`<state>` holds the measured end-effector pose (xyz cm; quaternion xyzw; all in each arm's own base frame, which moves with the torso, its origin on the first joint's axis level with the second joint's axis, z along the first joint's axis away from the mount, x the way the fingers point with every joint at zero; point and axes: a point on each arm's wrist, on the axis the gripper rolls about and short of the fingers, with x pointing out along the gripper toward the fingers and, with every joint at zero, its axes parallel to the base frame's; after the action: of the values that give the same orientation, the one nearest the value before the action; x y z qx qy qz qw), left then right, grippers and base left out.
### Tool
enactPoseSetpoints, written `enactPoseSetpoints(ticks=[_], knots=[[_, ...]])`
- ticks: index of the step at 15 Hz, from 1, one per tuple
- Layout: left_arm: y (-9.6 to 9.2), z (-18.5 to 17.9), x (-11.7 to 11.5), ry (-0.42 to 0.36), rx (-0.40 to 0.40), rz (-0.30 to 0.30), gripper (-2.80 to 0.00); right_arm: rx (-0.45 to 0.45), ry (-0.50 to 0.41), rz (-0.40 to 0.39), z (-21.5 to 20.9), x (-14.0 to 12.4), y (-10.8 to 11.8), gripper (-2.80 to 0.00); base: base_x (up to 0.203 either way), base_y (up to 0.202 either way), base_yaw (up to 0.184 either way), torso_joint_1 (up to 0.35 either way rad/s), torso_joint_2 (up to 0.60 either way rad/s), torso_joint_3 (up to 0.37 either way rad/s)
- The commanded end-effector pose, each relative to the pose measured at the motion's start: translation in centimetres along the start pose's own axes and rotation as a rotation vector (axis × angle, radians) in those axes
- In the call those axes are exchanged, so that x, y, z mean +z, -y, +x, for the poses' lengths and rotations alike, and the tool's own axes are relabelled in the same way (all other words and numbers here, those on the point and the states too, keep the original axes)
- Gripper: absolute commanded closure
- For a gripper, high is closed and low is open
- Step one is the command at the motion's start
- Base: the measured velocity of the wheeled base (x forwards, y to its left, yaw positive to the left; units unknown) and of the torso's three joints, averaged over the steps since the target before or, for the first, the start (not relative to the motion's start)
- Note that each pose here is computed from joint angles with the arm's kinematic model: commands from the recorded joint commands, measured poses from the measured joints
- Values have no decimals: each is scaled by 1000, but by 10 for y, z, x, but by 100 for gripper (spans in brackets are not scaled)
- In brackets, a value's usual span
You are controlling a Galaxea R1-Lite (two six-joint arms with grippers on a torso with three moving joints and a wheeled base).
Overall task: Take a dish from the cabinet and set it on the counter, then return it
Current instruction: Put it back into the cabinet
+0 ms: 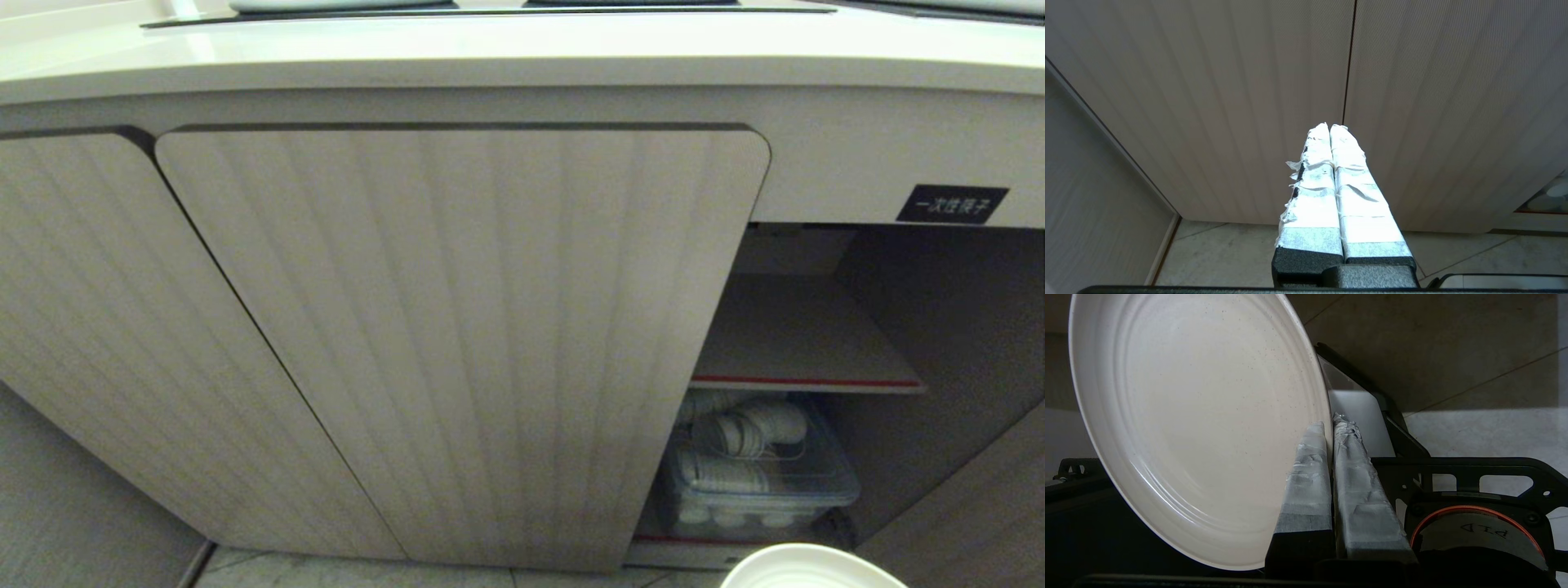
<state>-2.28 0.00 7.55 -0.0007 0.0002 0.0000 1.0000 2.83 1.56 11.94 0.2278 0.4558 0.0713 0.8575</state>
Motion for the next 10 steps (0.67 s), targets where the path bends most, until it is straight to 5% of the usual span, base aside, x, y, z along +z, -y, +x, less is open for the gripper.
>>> enactPoseSetpoints(ticks=[1, 10], knots=[[0, 0, 0, 0, 0, 0, 0, -14, 8, 7, 0, 0, 0, 0, 0, 0, 0, 0, 0, 0], [0, 0, 0, 0, 0, 0, 0, -77, 49, 99, 2, 11, -5, 0, 0, 0, 0, 0, 0, 0]])
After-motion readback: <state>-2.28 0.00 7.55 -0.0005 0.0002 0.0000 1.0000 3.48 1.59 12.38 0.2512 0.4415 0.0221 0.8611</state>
